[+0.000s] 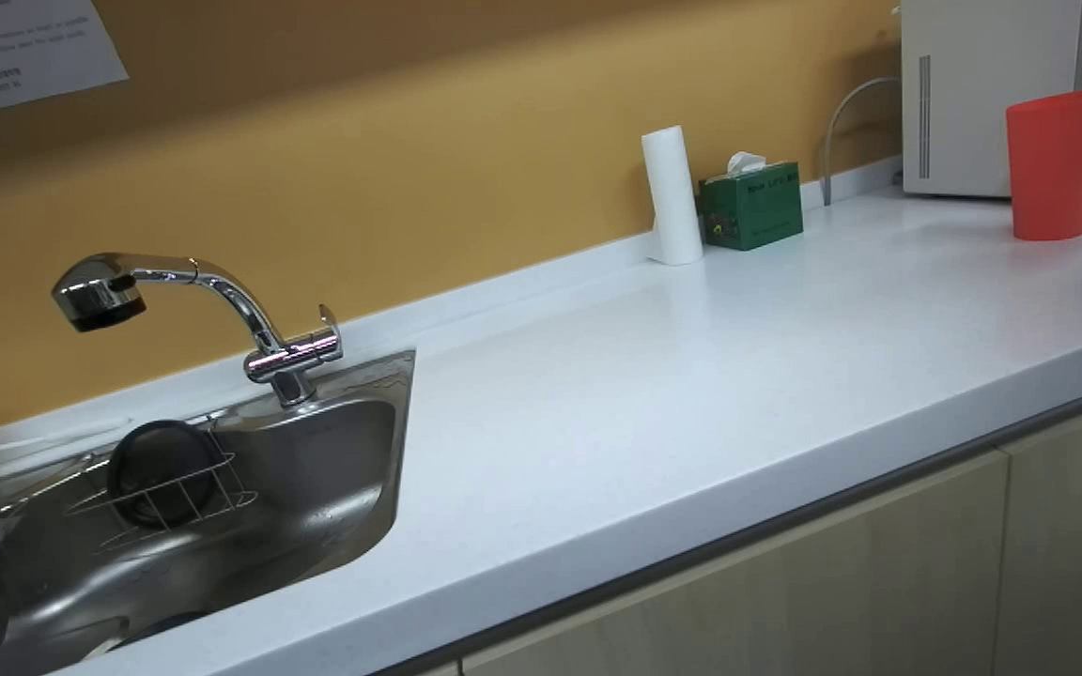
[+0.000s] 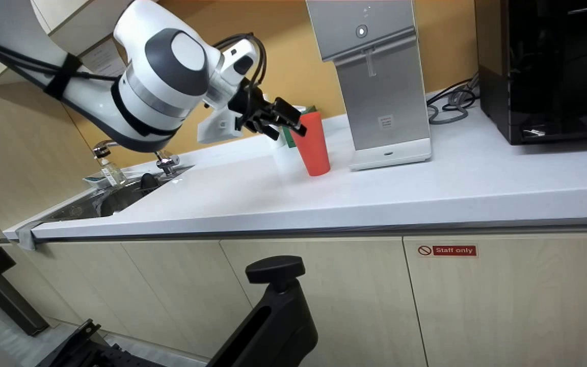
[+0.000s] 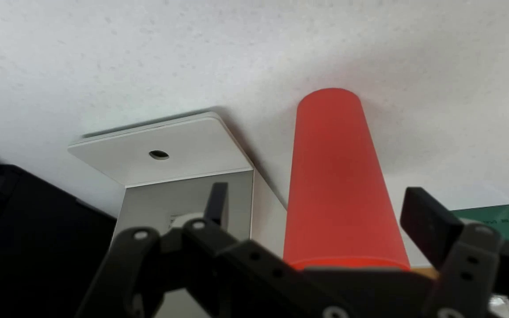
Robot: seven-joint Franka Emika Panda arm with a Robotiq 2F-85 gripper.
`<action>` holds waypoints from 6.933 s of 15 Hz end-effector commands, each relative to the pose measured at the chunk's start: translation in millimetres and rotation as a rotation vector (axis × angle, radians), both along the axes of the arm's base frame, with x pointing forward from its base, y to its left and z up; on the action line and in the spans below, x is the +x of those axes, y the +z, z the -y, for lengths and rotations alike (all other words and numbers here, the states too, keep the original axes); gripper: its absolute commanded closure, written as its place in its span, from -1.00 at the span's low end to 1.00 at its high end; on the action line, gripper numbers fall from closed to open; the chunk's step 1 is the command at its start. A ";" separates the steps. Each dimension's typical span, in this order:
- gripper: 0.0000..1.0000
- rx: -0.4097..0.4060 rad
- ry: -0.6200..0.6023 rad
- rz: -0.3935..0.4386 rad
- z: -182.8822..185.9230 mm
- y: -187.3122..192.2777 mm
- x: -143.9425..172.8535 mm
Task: Put the orange cup under the coffeemaker.
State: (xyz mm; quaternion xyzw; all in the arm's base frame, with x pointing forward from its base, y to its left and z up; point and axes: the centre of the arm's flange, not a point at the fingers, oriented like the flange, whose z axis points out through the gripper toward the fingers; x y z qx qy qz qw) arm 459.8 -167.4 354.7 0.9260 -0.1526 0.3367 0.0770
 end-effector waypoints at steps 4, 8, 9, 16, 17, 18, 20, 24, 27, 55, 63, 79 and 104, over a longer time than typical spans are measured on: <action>-1.00 0.057 0.004 0.082 -8.9 -57.9 18.8; -1.00 0.085 0.019 0.072 1.2 -47.5 12.2; -1.00 0.091 0.022 0.071 -0.5 -54.1 14.1; -1.00 0.074 0.090 0.066 -5.6 -68.1 26.4; -1.00 0.068 0.115 0.058 -9.8 -71.5 31.1; -1.00 0.066 0.143 0.057 -14.2 -73.8 34.8; -1.00 0.047 0.181 0.049 -21.3 -77.7 43.4; -1.00 0.011 0.219 0.042 -16.8 -83.1 55.8; -1.00 -0.016 0.237 0.044 -10.1 -83.4 63.8; 0.02 -0.077 0.194 0.162 5.8 -49.9 98.4; 0.02 -0.122 0.087 0.099 28.3 -21.2 43.6; 0.02 -0.046 -0.007 0.090 75.0 -36.8 32.0; 0.02 -0.133 -0.153 0.103 133.8 -60.3 60.1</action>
